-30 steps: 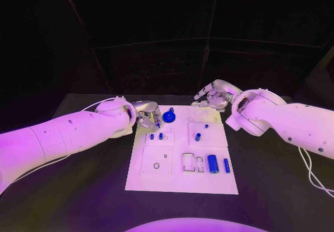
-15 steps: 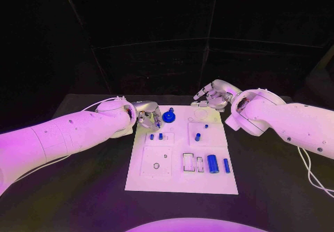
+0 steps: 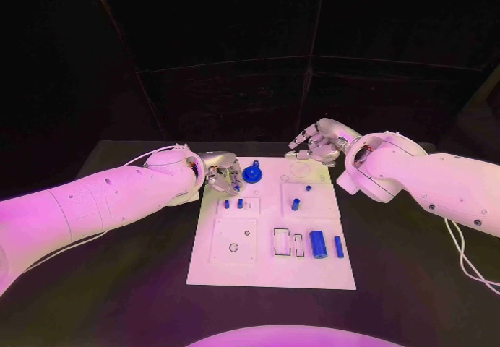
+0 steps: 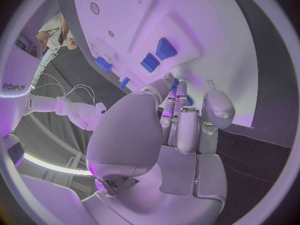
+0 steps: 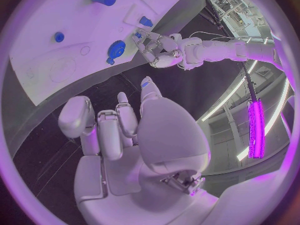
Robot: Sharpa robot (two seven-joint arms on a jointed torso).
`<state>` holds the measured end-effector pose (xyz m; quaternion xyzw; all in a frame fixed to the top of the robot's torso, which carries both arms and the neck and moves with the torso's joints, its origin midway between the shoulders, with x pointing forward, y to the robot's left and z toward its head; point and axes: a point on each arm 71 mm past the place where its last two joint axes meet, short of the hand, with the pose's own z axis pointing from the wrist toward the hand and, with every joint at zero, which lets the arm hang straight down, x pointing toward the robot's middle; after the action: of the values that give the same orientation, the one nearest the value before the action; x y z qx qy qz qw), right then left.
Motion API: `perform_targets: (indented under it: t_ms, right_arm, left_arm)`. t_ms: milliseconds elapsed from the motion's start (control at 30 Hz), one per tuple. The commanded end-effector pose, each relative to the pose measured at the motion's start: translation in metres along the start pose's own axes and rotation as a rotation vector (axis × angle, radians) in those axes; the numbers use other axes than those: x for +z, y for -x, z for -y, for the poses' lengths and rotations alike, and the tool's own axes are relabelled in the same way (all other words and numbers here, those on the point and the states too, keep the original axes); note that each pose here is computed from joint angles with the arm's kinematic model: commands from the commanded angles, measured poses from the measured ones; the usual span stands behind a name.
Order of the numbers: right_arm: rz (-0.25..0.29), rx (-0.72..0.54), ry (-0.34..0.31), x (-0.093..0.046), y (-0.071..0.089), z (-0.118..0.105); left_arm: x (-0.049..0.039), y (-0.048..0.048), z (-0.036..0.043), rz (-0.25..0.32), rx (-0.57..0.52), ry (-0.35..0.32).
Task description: Assemble the parts on the task board
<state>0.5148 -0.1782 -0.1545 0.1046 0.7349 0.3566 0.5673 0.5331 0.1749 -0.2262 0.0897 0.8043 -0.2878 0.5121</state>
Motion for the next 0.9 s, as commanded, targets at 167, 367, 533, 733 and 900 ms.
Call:
perform_targets:
  t_ms: [167, 367, 533, 733, 900]
  right_arm:
    - [0.007, 0.001, 0.010, 0.0004, 0.0010, -0.0017]
    - [0.007, 0.001, 0.010, 0.0004, 0.0011, -0.0014]
    - [0.008, 0.001, 0.008, 0.0003, 0.0015, -0.0009]
    - [0.009, 0.001, 0.007, 0.0002, 0.0019, -0.0003]
    - [0.010, 0.001, 0.007, 0.0002, 0.0021, -0.0001]
  left_arm:
    - [0.0004, -0.0040, -0.0013, -0.027, -0.003, 0.018]
    - [0.0001, -0.0039, -0.0017, -0.027, -0.003, 0.018]
    - [-0.0004, -0.0035, -0.0025, -0.022, -0.003, 0.020]
    - [-0.0012, -0.0018, -0.0035, -0.001, -0.002, 0.021]
    - [-0.0018, -0.0010, -0.0049, 0.008, -0.002, 0.024]
